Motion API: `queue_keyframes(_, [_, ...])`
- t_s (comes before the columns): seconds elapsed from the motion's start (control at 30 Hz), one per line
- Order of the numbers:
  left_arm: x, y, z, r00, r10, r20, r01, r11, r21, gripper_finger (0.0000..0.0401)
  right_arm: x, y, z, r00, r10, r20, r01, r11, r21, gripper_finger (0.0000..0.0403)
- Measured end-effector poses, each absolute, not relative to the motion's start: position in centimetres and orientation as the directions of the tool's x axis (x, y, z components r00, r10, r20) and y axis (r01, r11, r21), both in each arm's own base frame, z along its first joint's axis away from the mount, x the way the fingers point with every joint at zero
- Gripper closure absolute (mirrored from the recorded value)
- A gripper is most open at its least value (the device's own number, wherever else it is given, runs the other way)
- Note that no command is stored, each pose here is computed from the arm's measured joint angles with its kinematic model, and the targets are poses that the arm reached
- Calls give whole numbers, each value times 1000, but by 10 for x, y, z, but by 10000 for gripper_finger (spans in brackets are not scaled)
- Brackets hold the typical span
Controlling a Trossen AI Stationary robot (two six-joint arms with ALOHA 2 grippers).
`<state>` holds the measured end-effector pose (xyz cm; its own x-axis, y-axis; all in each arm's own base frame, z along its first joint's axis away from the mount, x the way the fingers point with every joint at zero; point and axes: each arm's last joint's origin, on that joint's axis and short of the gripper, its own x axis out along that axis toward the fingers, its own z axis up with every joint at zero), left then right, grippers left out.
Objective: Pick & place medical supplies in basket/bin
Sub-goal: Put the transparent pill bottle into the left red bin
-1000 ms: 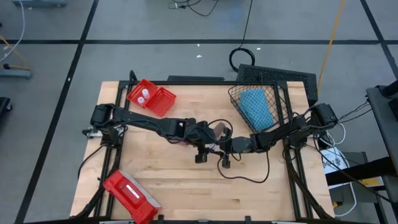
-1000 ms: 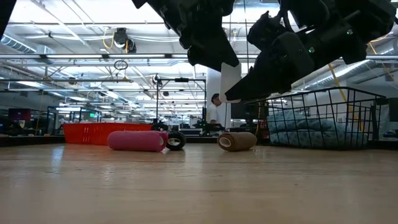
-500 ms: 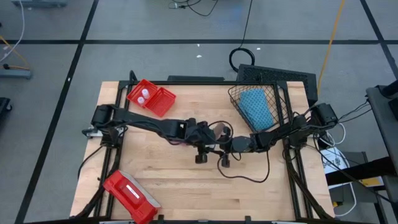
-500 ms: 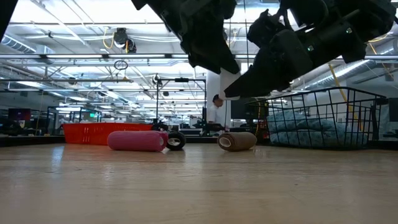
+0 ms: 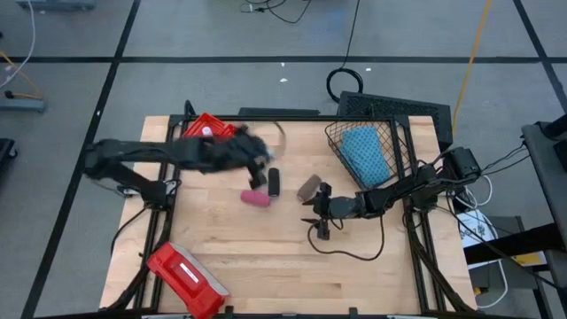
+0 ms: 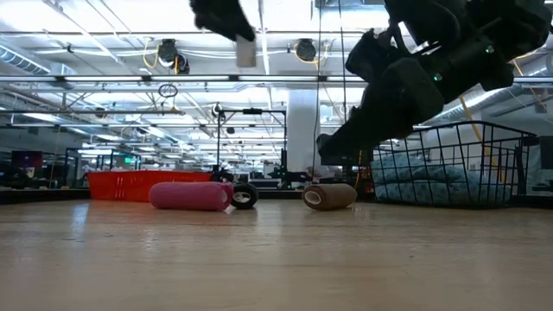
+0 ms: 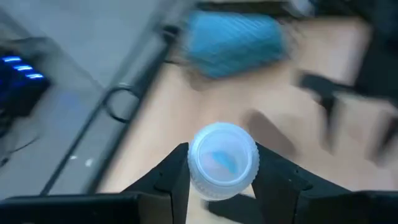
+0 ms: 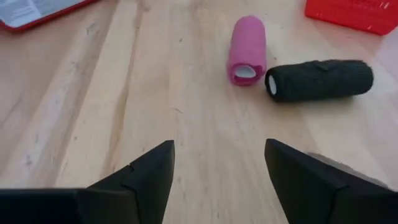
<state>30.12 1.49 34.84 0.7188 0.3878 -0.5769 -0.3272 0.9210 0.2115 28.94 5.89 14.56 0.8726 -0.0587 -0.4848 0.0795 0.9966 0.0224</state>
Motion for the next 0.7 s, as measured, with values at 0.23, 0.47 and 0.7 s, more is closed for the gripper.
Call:
queue_keyframes(0.23, [212,71,338,565,646,-513,-684,715,147,260,292,53,147,880,-78,-469,78,997,-20,173])
queue_keyframes(0.47, [146,110,288,356,795,-491,-913,409,1,260,293,43,147,872,-108,-477,110,994,-25,177])
queue_keyframes(0.7, [114,131,243,170,798,-579,-983,177,-46,260,293,39,146,867,-118,-484,120,992,-26,177])
